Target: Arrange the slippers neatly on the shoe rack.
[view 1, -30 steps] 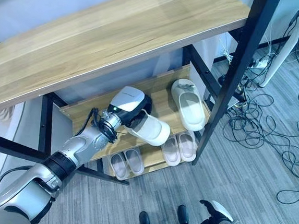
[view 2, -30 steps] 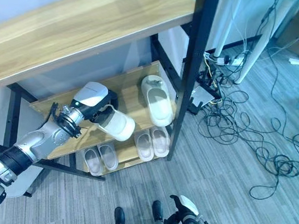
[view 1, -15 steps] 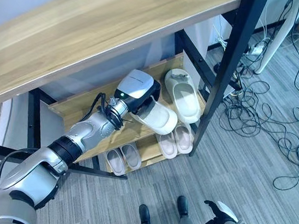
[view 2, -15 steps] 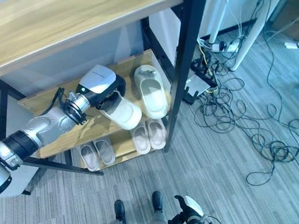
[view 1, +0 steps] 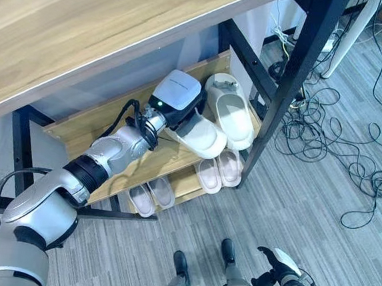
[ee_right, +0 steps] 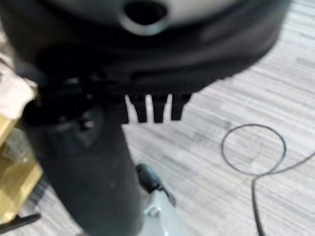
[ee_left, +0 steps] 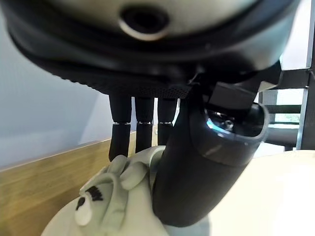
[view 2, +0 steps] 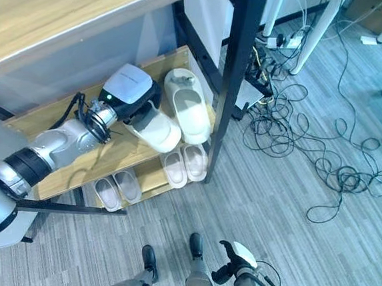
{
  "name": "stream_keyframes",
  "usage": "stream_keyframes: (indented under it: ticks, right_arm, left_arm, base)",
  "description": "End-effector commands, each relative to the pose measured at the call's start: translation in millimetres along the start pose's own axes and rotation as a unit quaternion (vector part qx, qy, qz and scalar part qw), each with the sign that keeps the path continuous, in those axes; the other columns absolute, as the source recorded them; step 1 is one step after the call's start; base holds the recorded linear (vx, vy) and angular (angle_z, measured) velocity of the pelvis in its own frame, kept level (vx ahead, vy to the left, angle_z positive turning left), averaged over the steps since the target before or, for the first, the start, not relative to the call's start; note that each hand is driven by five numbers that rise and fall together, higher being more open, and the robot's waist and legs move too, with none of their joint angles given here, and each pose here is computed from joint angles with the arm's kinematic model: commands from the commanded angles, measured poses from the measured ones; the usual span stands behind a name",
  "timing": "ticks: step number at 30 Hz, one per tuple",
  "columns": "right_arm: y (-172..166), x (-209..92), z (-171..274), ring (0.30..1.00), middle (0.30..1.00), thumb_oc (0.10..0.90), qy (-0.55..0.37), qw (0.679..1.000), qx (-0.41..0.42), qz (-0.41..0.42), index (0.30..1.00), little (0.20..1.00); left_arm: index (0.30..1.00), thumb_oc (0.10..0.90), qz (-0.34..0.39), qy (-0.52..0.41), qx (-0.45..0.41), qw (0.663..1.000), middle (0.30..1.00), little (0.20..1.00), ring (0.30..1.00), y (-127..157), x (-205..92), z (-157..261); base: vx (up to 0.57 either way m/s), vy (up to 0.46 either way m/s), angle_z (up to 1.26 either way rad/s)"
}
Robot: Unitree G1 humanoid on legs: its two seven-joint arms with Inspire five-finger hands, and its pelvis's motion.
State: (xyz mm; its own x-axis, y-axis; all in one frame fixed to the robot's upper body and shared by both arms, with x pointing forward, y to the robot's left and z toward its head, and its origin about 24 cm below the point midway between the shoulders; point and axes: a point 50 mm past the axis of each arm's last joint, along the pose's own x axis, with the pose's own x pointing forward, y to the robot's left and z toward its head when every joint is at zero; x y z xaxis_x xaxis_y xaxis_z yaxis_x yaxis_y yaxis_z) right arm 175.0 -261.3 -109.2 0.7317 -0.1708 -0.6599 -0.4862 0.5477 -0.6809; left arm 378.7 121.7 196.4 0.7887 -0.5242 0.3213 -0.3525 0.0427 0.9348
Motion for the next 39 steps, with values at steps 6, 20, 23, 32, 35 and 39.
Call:
stream_keyframes:
  ticks: [6,20,23,32,35,39]
  right_arm:
    - [-5.0,-4.5,0.7,0.9,0.9,0.8,-0.029,0.999,0.008,-0.015,0.9,0.9]
    - [-2.2,-5.8,1.4,0.9,0.9,0.8,-0.032,0.999,0.017,-0.016,0.9,0.9]
    - [-0.3,-6.2,1.3,0.9,0.9,0.8,-0.031,0.999,0.018,-0.014,0.9,0.9]
    - [2.6,-4.8,6.1,0.9,0.9,0.8,-0.034,0.999,0.021,-0.014,0.9,0.9]
    - [4.2,-4.4,8.2,0.9,0.9,0.8,-0.036,0.999,0.021,-0.013,0.9,0.9]
    - [4.9,-3.4,12.5,0.9,0.9,0.8,-0.041,0.999,0.021,-0.016,0.9,0.9]
  left_arm:
    - [0.9,0.8,0.125,0.015,0.051,0.991,0.9,0.9,0.9,67.8,33.8,-12.9]
    - [0.9,0.8,0.114,-0.004,0.008,0.993,0.9,0.9,0.9,53.4,29.1,0.1]
    - [0.9,0.8,0.115,-0.004,-0.008,0.993,0.9,0.9,0.9,50.4,26.5,2.2]
    - [0.9,0.8,0.13,-0.008,-0.049,0.99,0.9,0.9,0.9,43.8,16.1,8.7]
    - [0.9,0.8,0.144,-0.011,-0.069,0.987,0.9,0.9,0.9,44.1,12.8,12.6]
    - [0.9,0.8,0.16,-0.012,-0.104,0.982,0.9,0.9,0.9,40.2,6.2,19.9]
  base:
    - [0.0,0.0,0.0]
    - [0.0,-0.003,0.03]
    - [0.0,-0.016,0.04]
    - [0.0,-0.004,0.01]
    - [-0.01,-0.023,0.04]
    - [-0.02,-0.025,0.05]
